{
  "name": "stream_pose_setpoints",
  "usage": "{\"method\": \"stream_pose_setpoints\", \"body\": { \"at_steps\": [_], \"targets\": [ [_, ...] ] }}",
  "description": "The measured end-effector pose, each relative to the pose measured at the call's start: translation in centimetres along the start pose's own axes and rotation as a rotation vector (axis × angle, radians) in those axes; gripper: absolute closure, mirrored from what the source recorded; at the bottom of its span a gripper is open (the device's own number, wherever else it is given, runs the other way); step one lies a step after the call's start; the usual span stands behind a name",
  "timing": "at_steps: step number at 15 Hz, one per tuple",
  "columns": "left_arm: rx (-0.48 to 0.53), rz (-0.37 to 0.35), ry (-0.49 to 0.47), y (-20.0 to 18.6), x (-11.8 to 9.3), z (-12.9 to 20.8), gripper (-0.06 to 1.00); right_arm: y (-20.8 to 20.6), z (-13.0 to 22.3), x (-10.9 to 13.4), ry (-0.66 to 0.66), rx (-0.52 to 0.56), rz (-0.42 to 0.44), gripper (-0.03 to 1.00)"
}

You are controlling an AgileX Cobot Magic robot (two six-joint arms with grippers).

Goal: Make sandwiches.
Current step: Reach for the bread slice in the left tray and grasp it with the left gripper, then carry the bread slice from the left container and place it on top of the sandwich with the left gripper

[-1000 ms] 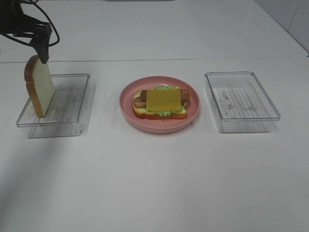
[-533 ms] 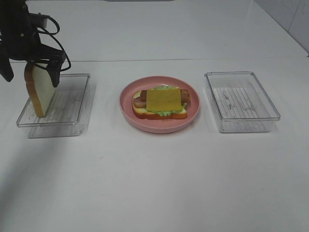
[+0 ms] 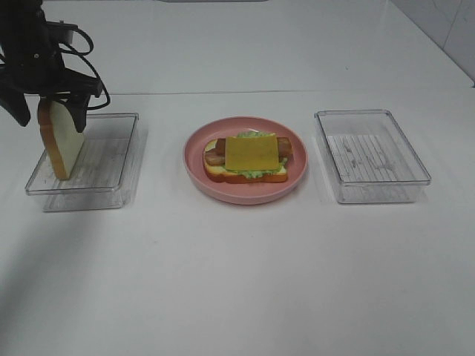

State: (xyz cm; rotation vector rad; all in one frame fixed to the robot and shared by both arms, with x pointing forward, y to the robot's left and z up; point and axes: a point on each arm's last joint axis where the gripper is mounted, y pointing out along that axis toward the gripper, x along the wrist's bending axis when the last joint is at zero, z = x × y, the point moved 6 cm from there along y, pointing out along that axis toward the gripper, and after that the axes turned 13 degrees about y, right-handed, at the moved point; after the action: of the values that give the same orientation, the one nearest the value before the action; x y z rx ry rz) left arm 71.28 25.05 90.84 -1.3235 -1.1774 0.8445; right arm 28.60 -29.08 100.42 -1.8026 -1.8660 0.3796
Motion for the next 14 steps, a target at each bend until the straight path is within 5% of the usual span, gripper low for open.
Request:
{"method": "stream_pose_setpoints", "body": {
  "at_steps": [3, 5, 14],
  "targets": [
    [-0.018, -0.001, 0.000, 0.00, 0.02, -0.27, 0.44, 0.00, 0.00, 0.00, 0.000, 0.000, 0.000, 0.00],
    [-0.018, -0.001, 0.000, 0.00, 0.02, -0.27, 0.77, 0.00, 0.00, 0.00, 0.000, 0.000, 0.000, 0.00],
    [0.006, -0.002, -0.069, -0.65, 0.09, 0.24, 0.77, 0.00, 0.00, 0.00, 0.000, 0.000, 0.000, 0.00]
  ]
}}
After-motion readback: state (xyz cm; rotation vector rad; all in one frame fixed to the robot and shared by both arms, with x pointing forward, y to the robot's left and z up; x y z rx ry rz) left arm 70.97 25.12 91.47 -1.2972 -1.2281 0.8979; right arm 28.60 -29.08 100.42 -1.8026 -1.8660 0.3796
